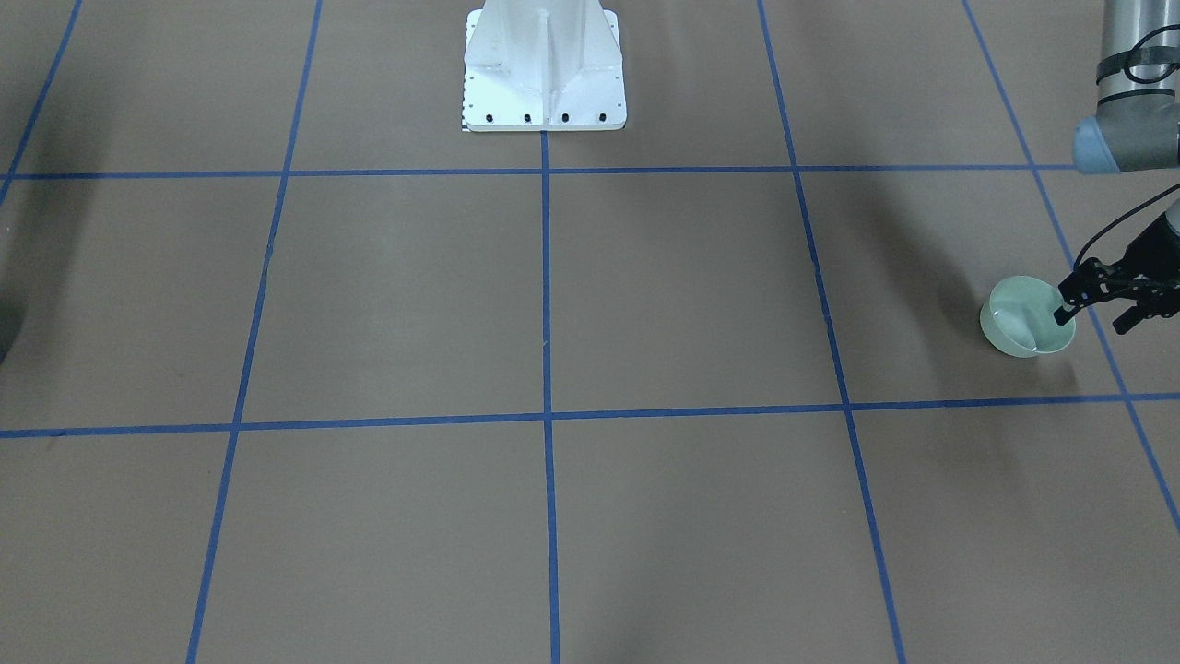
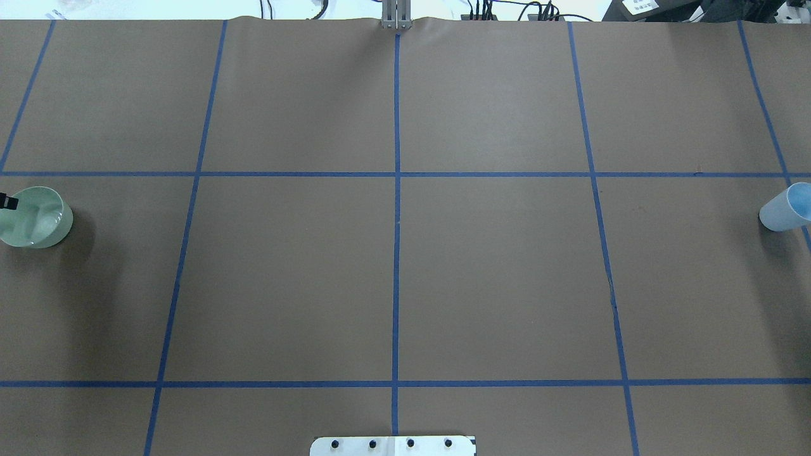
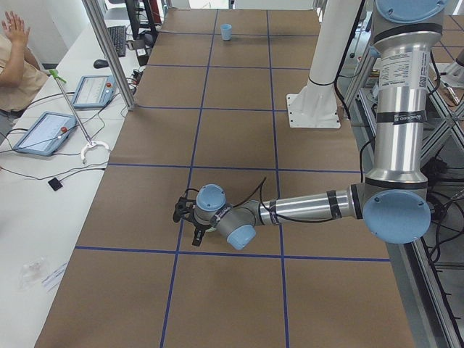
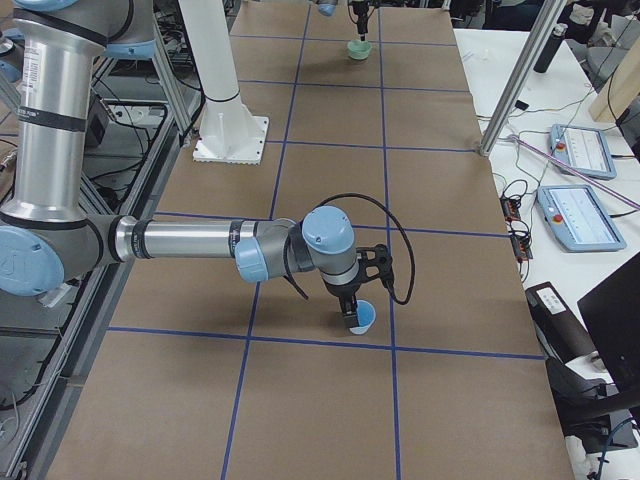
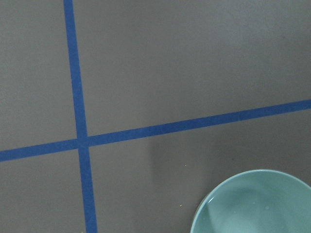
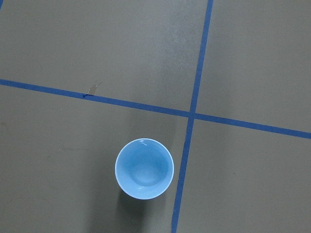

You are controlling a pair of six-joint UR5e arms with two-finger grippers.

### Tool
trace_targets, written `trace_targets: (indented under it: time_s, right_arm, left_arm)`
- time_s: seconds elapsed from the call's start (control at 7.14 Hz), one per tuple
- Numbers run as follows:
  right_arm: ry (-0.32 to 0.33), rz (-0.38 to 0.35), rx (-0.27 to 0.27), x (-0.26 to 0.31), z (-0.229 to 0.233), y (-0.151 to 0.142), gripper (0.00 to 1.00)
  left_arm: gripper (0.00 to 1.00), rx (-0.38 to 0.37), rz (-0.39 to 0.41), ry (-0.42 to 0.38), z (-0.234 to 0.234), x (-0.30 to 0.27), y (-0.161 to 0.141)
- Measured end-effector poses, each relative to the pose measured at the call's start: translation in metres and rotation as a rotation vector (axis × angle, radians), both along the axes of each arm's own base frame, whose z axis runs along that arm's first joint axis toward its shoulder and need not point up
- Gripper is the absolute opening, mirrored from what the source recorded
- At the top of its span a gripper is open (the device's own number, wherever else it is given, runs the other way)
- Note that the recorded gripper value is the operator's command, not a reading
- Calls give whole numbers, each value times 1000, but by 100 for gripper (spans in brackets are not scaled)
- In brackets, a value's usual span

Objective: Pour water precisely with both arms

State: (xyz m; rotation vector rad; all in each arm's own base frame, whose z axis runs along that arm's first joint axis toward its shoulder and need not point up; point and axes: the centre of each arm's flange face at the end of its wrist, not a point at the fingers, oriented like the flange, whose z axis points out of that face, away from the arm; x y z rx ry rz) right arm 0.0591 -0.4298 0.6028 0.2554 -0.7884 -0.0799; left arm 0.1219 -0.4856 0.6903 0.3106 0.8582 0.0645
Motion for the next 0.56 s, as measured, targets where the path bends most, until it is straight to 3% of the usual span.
trace_targets:
  time_s: [0.14,0.28,0.56]
  right_arm:
    - [0,0,-1,0,0,0,100]
    - [0,0,-2,0,1,1,100]
    - [0,0,-2,0,1,1,100]
  left_arm:
    - [10,5,10,-3,1,8,2]
    - [0,15,23,-2,3,14,4]
    - [0,47,36,10,9,18,9]
